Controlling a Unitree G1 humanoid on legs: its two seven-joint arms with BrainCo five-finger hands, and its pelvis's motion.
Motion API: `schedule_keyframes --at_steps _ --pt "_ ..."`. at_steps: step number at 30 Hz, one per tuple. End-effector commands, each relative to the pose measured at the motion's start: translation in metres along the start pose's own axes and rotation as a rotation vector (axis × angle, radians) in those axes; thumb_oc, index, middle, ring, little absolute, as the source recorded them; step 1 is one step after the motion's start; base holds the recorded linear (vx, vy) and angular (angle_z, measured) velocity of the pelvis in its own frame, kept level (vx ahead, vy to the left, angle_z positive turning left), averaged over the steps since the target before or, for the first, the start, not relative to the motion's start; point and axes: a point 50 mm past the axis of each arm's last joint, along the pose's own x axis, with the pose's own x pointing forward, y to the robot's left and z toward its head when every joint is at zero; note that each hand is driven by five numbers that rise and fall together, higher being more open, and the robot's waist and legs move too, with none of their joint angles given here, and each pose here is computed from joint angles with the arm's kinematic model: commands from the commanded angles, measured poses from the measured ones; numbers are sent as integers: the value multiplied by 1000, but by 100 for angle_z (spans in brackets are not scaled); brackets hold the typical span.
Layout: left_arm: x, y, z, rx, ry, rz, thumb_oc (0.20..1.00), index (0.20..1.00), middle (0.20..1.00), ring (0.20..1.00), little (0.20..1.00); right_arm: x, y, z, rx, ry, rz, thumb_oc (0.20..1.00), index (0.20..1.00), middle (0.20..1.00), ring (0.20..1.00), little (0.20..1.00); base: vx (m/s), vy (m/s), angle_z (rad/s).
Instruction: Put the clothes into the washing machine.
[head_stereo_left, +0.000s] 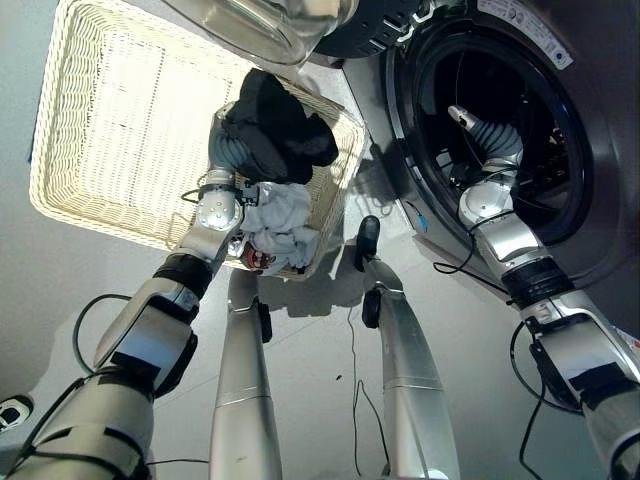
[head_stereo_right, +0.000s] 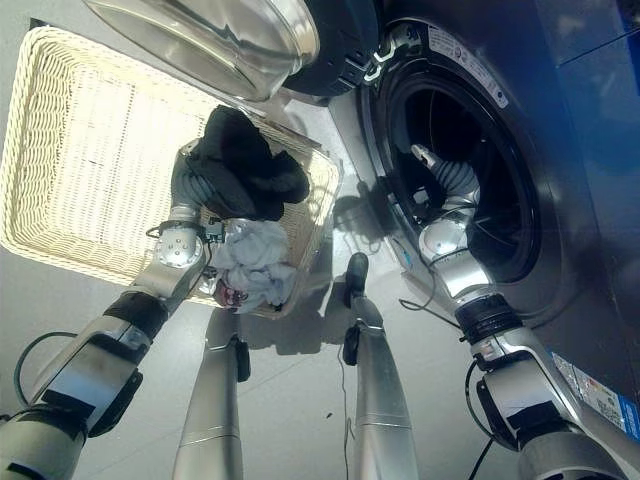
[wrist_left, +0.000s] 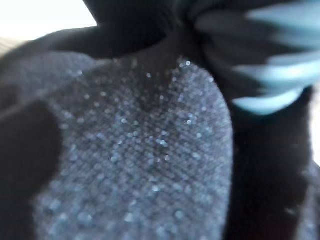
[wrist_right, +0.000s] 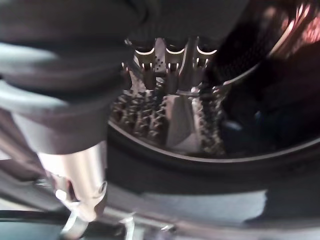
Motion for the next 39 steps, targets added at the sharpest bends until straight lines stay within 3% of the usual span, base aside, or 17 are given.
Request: schedule_keyframes --at_steps 1,4,5,12,23,31,39 --pt "16 -7 51 -202 -275 24 200 200 200 200 200 3 -8 25 185 -106 55 1000 1000 1000 1000 1000 -3 -3 9" --pt "12 -11 59 -229 -328 -10 200 200 200 200 200 -5 -2 30 311 -95 163 1000 1000 1000 1000 1000 -4 -3 4" --pt "6 -20 69 -247 -391 -73 200 200 200 200 200 -18 5 34 451 -80 291 1000 1000 1000 1000 1000 0 0 0" --pt "-22 -50 98 -199 -555 -305 200 200 200 200 200 -56 21 35 757 17 625 1000 1000 1000 1000 1000 -7 5 4" --pt "-53 -90 136 -59 -780 -568 200 200 200 200 200 -85 42 47 1245 159 905 1000 1000 1000 1000 1000 -2 0 1" --pt "-60 -103 140 -12 -795 -669 200 200 200 200 200 -104 55 60 1417 213 1142 1000 1000 1000 1000 1000 0 0 0" --pt "-61 -110 134 221 -865 -627 200 200 200 200 200 -122 63 72 1539 281 1363 1000 1000 1000 1000 1000 0 0 0"
